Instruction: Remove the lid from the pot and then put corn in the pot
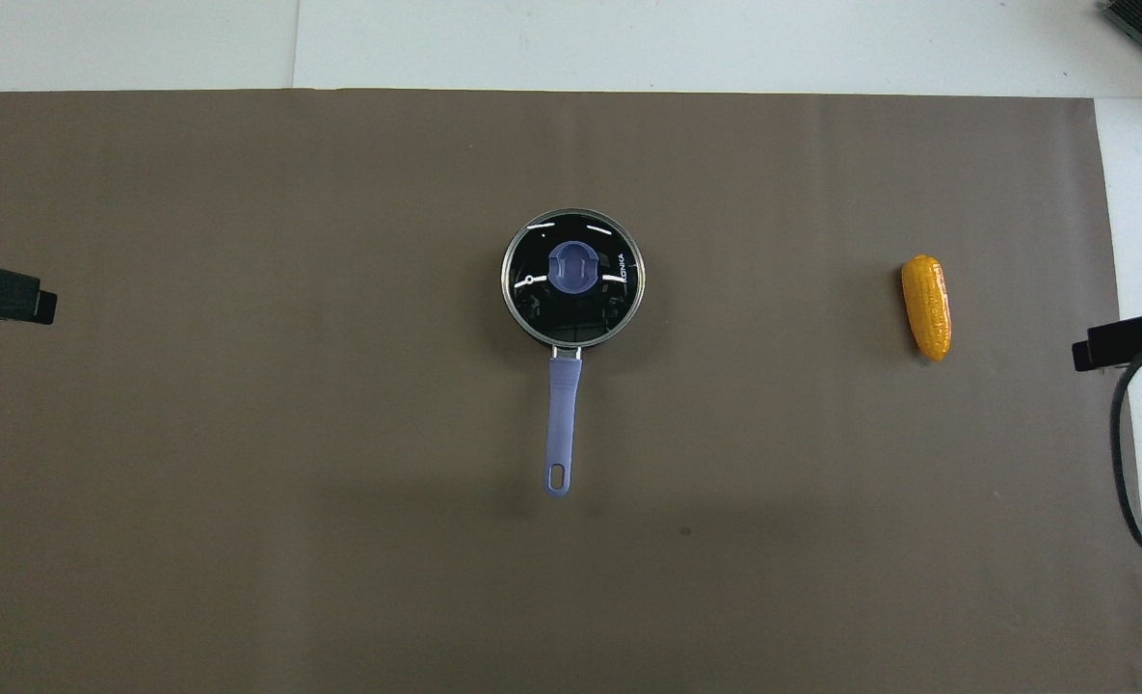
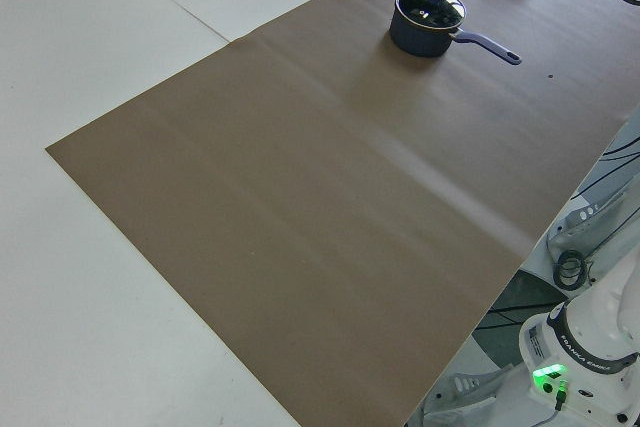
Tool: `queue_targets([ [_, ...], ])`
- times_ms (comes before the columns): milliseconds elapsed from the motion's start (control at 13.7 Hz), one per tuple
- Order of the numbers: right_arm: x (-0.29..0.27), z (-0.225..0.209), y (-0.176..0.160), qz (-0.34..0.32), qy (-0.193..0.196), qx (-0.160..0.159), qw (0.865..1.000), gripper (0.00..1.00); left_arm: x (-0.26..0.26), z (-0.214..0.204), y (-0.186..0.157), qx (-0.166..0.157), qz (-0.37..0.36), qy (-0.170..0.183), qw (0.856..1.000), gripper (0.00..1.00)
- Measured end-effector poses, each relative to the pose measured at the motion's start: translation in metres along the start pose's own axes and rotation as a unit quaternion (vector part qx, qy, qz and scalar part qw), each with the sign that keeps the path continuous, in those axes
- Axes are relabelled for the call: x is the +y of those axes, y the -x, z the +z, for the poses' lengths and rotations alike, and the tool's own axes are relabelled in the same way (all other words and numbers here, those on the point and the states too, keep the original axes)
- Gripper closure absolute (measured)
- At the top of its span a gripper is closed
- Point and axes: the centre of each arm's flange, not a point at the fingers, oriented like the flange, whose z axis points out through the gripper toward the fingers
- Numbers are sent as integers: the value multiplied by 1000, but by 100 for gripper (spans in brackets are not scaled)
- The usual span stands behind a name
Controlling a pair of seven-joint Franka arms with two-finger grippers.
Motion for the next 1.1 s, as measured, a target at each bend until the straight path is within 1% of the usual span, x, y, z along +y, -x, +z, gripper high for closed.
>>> queue_targets([
  [1098, 0, 0, 0, 0, 0, 0, 1000, 0, 8, 3, 4, -10, 7, 1, 1000, 0],
])
